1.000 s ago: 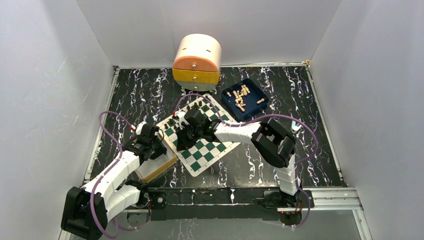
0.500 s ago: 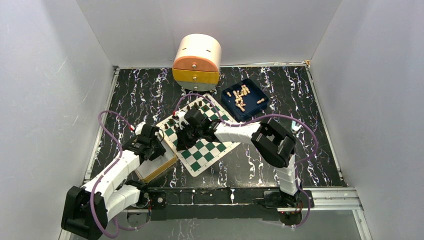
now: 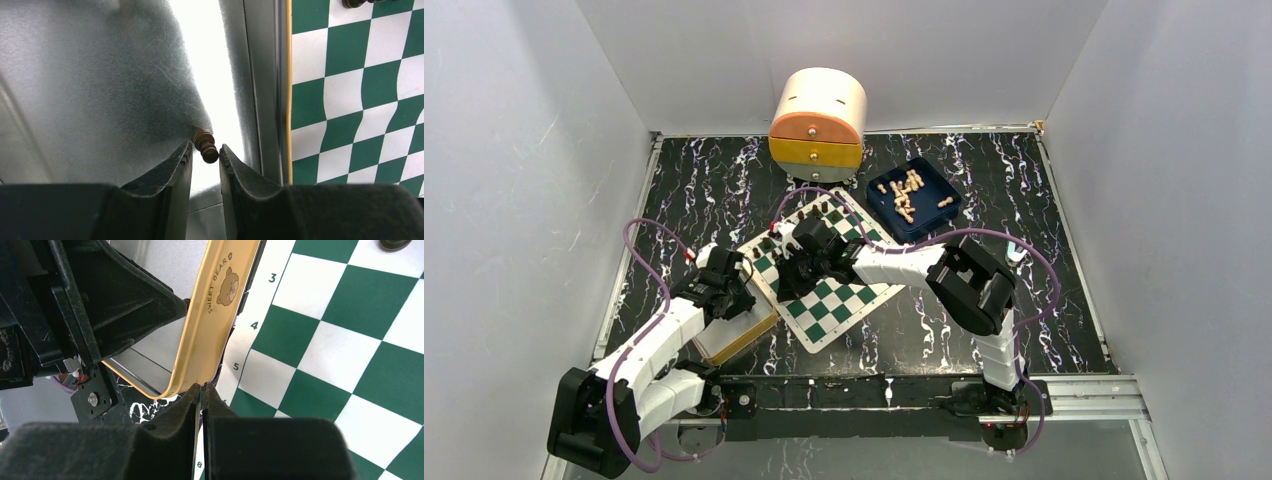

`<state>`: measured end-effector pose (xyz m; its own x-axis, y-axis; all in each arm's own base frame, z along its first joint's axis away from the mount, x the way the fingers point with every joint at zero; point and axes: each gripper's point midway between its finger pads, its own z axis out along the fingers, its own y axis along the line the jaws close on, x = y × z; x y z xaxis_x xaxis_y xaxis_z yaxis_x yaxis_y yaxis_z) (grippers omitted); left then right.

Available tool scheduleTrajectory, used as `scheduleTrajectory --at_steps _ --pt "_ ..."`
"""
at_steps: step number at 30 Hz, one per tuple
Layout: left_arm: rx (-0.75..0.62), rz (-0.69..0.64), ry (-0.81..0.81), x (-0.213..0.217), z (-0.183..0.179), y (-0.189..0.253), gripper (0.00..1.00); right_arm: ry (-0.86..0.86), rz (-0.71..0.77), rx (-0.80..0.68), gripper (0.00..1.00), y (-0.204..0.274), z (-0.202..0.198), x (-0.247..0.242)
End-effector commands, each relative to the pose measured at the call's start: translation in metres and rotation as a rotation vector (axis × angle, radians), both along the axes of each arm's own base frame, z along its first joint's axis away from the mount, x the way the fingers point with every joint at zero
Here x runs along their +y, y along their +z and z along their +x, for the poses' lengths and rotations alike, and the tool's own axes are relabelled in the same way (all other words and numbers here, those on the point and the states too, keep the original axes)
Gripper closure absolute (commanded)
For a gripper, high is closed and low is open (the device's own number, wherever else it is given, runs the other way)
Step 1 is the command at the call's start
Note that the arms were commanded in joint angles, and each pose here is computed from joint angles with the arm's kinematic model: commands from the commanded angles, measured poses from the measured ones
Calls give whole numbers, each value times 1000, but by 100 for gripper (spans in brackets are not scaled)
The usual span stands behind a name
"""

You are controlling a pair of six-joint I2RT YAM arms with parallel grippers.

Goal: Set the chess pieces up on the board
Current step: Pick up the chess piece from the storage box.

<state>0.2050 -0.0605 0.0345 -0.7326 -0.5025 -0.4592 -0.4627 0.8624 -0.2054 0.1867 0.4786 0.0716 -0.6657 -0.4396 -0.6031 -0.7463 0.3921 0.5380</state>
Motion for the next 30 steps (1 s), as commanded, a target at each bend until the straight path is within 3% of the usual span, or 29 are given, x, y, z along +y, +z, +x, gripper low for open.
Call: scheduleTrajectory --at_steps 1,10,23,30 --pt "-22 -2 -5 -1 7 10 76 12 73 -53 86 26 6 8" --pt "9 -4 -12 -2 3 3 77 12 76 -56 86 29 6 8" --pt "-15 37 -45 3 7 27 89 8 76 -54 86 30 5 6" --pt "-38 64 -71 7 6 55 91 2 103 -67 75 46 5 6"
